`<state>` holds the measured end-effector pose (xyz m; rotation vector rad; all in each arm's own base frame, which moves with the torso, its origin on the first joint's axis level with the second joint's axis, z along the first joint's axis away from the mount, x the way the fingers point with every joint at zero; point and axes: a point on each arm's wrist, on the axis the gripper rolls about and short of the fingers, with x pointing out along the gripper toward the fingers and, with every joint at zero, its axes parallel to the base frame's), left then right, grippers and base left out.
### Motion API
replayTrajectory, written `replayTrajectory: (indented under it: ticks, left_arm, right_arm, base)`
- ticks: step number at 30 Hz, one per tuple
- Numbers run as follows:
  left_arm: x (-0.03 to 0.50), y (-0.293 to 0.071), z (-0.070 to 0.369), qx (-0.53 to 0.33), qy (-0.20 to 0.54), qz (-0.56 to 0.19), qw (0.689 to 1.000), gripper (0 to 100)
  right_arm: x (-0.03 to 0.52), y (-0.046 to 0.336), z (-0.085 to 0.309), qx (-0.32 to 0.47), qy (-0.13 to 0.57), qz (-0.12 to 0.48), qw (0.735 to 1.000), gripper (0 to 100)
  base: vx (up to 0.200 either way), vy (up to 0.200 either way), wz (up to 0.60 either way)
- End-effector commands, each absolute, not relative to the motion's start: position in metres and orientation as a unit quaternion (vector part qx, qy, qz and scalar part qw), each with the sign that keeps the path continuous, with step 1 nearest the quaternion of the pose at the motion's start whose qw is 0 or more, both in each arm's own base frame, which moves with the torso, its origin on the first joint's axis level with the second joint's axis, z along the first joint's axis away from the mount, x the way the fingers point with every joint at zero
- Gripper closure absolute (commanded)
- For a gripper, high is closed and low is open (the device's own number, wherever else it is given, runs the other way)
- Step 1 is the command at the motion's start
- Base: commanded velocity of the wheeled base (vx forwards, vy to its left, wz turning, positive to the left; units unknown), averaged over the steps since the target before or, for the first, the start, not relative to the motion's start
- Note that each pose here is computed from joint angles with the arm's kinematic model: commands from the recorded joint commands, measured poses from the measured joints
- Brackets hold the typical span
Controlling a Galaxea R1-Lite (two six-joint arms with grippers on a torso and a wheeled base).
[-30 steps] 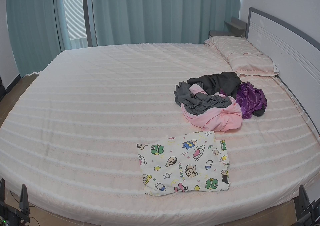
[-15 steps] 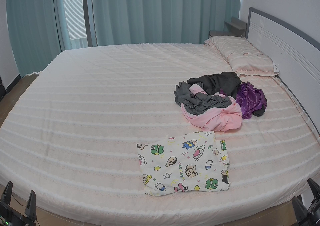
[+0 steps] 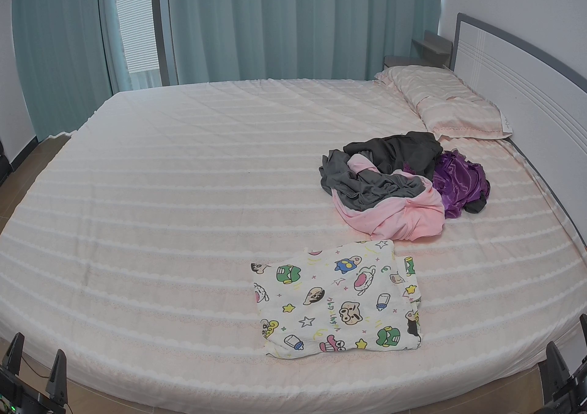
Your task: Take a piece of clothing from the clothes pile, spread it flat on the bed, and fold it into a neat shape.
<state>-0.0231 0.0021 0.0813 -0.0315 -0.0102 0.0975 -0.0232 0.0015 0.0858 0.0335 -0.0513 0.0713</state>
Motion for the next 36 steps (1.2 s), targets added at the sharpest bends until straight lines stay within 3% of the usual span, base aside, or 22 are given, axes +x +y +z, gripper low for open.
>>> replayTrajectory:
  ticks: [1, 8, 12, 15, 36]
  left_arm:
    - [-0.0228, 0.0021, 0.0761, -0.016, -0.003, 0.049, 0.999, 0]
    - [-0.0228, 0.0021, 0.0761, -0.018, -0.003, 0.049, 0.999, 0]
    - [-0.0229, 0.0023, 0.0761, -0.025, -0.004, 0.052, 0.998, 0]
    - [-0.0228, 0.0023, 0.0761, -0.025, -0.004, 0.052, 0.998, 0]
    - [-0.0228, 0.0022, 0.0761, -0.012, -0.003, 0.05, 0.999, 0]
  right_arm:
    - [-0.0232, 0.0016, 0.0812, 0.018, -0.02, 0.038, 0.999, 0]
    - [-0.0232, 0.0013, 0.0805, 0.004, -0.016, 0.032, 0.999, 0]
    - [-0.0226, -0.001, 0.0759, -0.006, 0.002, -0.025, 1.0, 0]
    - [-0.0222, 0.0003, 0.0755, -0.014, 0.011, 0.014, 1.0, 0]
    - [-0.0228, 0.0001, 0.0755, -0.003, 0.002, 0.006, 1.0, 0]
  base:
    - [0.0, 0.0, 0.0]
    - [0.0, 0.0, 0.0]
    - [0.0, 0.0, 0.0]
    - [0.0, 0.0, 0.0]
    - [0.0, 0.0, 0.0]
